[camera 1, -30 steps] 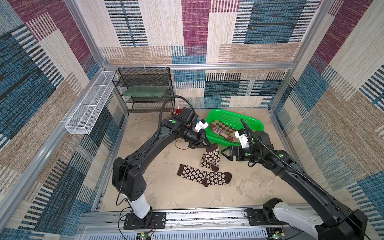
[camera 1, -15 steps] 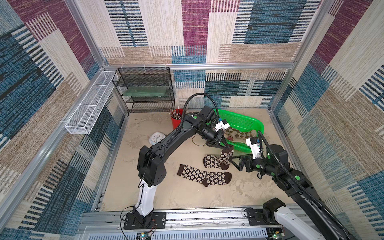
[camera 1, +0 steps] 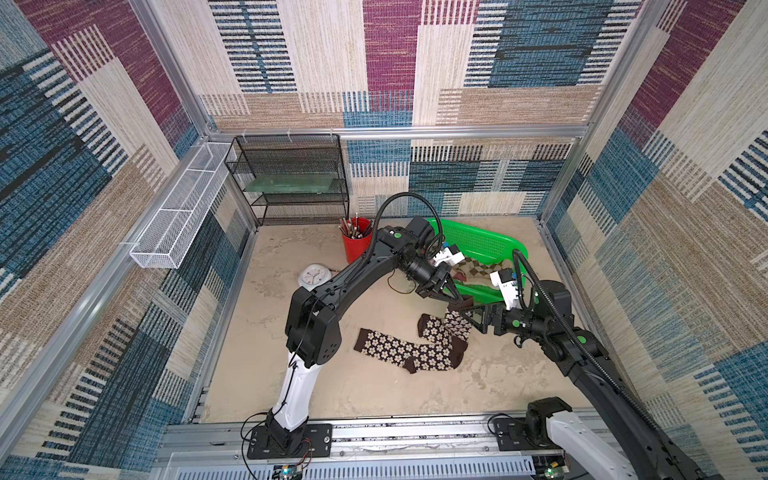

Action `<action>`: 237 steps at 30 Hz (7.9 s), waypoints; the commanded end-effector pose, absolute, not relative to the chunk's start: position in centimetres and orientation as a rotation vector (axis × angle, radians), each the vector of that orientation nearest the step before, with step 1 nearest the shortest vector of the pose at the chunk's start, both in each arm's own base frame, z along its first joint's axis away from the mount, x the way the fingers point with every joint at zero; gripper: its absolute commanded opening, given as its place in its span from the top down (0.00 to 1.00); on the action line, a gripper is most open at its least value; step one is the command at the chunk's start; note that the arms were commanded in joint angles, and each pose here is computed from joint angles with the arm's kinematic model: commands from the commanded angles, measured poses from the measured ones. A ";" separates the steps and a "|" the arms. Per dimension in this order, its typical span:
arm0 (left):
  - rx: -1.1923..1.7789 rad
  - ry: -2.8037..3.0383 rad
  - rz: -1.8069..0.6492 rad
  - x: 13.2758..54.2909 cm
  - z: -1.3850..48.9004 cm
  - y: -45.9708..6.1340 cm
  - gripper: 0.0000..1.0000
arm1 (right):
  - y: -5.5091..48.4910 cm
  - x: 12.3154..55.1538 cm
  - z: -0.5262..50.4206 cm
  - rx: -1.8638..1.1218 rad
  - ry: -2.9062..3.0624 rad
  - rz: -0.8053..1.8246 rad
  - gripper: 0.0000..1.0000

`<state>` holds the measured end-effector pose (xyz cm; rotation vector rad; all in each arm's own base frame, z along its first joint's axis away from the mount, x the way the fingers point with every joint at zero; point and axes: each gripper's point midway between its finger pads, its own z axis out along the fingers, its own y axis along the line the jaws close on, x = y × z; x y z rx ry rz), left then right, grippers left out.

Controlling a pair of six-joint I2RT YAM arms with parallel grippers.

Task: Place the socks together as a pair
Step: Flatten out the sock, then pick up a pair of socks from the center of the board.

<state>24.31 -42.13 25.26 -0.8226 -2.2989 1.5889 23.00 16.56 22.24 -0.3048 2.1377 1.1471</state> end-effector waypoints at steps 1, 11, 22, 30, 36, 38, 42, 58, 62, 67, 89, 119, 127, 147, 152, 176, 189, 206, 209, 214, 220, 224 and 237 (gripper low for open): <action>-0.852 -2.246 1.616 23.8 25.4 -42.0 1.00 | 17.9 21.9 24.9 -0.487 2.003 1.240 0.16; -0.849 -2.244 1.613 24.2 25.0 -42.4 1.00 | 18.0 21.1 23.7 -0.468 2.044 1.293 0.52; -0.871 -2.218 1.648 23.8 26.2 -42.3 1.00 | 17.8 21.2 23.6 -0.418 2.053 1.290 0.85; -0.893 -2.234 1.661 24.0 27.1 -42.5 1.00 | 17.4 21.2 25.6 -0.369 1.996 1.276 1.00; -0.914 -2.247 1.679 24.3 28.0 -42.6 0.89 | 17.2 21.0 26.5 -0.345 1.976 1.265 1.00; -0.921 -2.269 1.677 24.6 28.2 -42.6 0.55 | 16.9 21.1 27.2 -0.330 1.973 1.227 1.00; -0.899 -2.466 1.652 27.3 30.1 -41.6 0.01 | 15.6 21.5 29.3 -0.290 1.971 1.100 1.00; 0.383 -3.574 1.072 38.3 29.2 -13.5 0.01 | 16.0 22.4 31.5 -0.428 2.044 0.885 1.00; 0.336 -3.625 0.857 35.0 26.0 -10.7 0.01 | 22.1 22.4 27.7 -0.616 2.170 0.896 1.00; 0.322 -3.618 0.761 31.6 22.3 -9.3 0.01 | 28.6 23.1 21.7 -0.737 2.358 0.911 1.00; 0.147 -3.544 1.040 28.5 16.8 -12.0 0.01 | 34.4 26.7 17.1 -0.646 2.573 0.938 0.25; 0.299 -3.086 0.790 27.2 2.6 -14.7 0.37 | 17.6 29.3 3.9 -0.094 2.808 0.367 0.52; 0.243 -3.066 0.874 28.2 3.1 -15.9 0.81 | 17.5 29.1 3.2 -0.071 2.814 0.364 0.85; 0.013 -3.119 1.108 29.1 12.4 -17.6 0.97 | 17.3 23.6 12.5 0.164 2.762 0.563 1.00; -0.023 -3.091 1.148 27.7 13.8 -17.7 0.97 | 17.9 21.0 13.7 0.207 2.781 0.697 1.00; -0.061 -3.032 0.985 26.3 5.9 -17.6 0.38 | 15.1 18.8 5.7 0.280 2.892 0.478 0.51; -0.002 -3.026 0.824 25.3 3.5 -17.1 0.21 | 15.9 19.6 3.5 0.321 2.901 0.539 0.40; -0.075 -3.004 0.947 27.8 8.1 -20.6 0.97 | 16.6 22.6 8.7 0.343 2.783 0.640 0.99; -0.174 -3.093 1.078 30.7 14.0 -22.8 0.98 | 15.7 24.1 13.1 0.367 2.680 0.667 1.00; -0.284 -3.125 1.284 35.6 20.5 -26.8 0.99 | 12.8 28.0 18.8 0.368 2.473 0.661 1.00; -0.422 -3.151 1.418 42.5 24.1 -32.4 0.98 | 8.6 33.1 20.6 0.471 2.401 0.626 1.00; -0.446 -3.166 1.511 47.1 24.7 -35.9 0.98 | 6.3 36.5 20.2 0.510 2.416 0.590 1.00; -0.141 -3.207 1.640 55.7 16.3 -40.4 0.80 | -0.6 43.7 14.4 0.621 2.476 0.499 0.82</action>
